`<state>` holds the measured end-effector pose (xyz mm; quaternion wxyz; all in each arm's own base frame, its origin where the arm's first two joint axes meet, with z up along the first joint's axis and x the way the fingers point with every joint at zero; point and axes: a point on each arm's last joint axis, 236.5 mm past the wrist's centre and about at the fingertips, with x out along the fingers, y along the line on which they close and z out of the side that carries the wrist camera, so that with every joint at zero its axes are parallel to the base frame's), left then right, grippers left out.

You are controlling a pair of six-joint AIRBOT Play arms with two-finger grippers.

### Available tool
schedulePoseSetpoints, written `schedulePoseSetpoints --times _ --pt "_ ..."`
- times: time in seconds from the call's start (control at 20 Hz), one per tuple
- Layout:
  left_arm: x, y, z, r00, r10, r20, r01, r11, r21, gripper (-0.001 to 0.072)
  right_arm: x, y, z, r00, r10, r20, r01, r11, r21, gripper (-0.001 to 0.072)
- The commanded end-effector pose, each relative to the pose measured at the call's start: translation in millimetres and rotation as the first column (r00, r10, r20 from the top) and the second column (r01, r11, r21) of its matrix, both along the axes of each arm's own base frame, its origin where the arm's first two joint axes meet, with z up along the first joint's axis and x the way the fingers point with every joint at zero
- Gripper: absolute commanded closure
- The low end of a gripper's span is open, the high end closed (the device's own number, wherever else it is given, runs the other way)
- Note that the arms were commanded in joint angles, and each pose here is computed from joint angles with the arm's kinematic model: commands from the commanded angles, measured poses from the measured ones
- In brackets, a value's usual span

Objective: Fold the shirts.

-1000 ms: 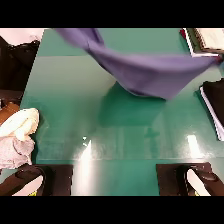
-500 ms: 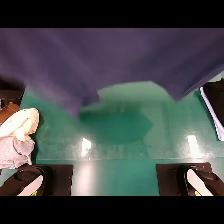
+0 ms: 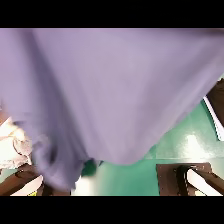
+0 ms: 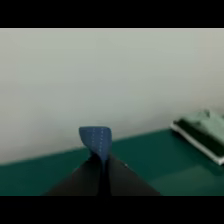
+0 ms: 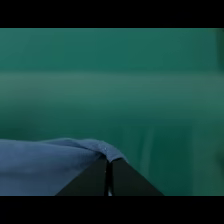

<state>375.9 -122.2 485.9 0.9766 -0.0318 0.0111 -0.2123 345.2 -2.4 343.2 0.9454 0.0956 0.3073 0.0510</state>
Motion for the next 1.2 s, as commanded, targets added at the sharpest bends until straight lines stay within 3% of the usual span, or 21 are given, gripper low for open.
schedulePoseSetpoints --times 0.0,0.3,0.4,0.45,0.5,0.55,0.6,0.75,0.85,0.95,1.05,1.1,1.15 --pt "90.4 -11.9 -168.7 0.908 0.018 -0.418 0.024 0.995 0.096 0.0684 22.6 -21.1 -119.2 0.928 -0.03 -0.37 0.044 0.999 0.029 0.0697" --pt "167.0 -24.1 -345.6 0.691 0.047 -0.722 -0.003 0.998 0.062 0.0683 96.0 -24.2 -247.3 0.879 -0.012 -0.477 0.045 0.997 0.057 0.0694" --pt "174.4 -23.9 -353.1 0.69 0.052 -0.722 -0.018 0.998 0.055 0.0682 116.7 -25.4 -259.9 0.893 -0.025 -0.449 0.056 0.997 0.056 0.0693" --pt "177.2 -22.5 -349.1 0.703 0.058 -0.709 -0.025 0.998 0.057 0.0647 125.1 -27.8 -260.0 0.905 -0.036 -0.424 0.065 0.996 0.054 0.0689" --pt "179.1 -20.5 -343.1 0.714 0.067 -0.697 -0.027 0.997 0.067 0.0328 132.9 -29.1 -255.7 0.919 -0.045 -0.391 0.074 0.996 0.057 0.0592" --pt "179.7 -17.4 -337.2 0.722 0.08 -0.688 -0.03 0.996 0.084 0.0082 138.3 -31.1 -249.3 0.932 -0.056 -0.359 0.08 0.995 0.054 0.0294" --pt "176.8 -14.2 -331.9 0.72 0.092 -0.688 -0.023 0.994 0.108 0.0089 139.2 -31.9 -243.6 0.938 -0.06 -0.341 0.083 0.995 0.051 0.0124" --pt "157.8 2.9 -328.8 0.671 0.159 -0.724 -0.002 0.977 0.213 0.009 127.5 -36.7 -224.8 0.943 -0.07 -0.325 0.089 0.995 0.047 0.0137" --pt "132.0 19.4 -344.6 0.576 0.224 -0.786 0.033 0.955 0.296 0.009 112.0 -32.0 -212.7 0.943 -0.037 -0.33 0.048 0.998 0.026 0.014" --pt "103.6 36.3 -363.6 0.468 0.288 -0.835 0.089 0.925 0.369 0.0091 92.4 -25.7 -204.2 0.935 0.007 -0.355 -0.005 1.0 0.007 0.0246" --pt "80.3 42.4 -374.3 0.381 0.311 -0.871 0.134 0.913 0.385 0.0097 72.9 -19.8 -198.6 0.921 0.033 -0.388 -0.033 0.999 0.007 0.0253" --pt "68.9 43.8 -377.7 0.345 0.315 -0.884 0.153 0.911 0.384 0.0229 62.5 -16.9 -195.8 0.913 0.047 -0.406 -0.049 0.999 0.006 0.0253" --pt "59.6 44.4 -379.7 0.322 0.315 -0.893 0.165 0.91 0.381 0.027 51.9 -14.1 -193.3 0.903 0.059 -0.425 -0.062 0.998 0.008 0.0253"
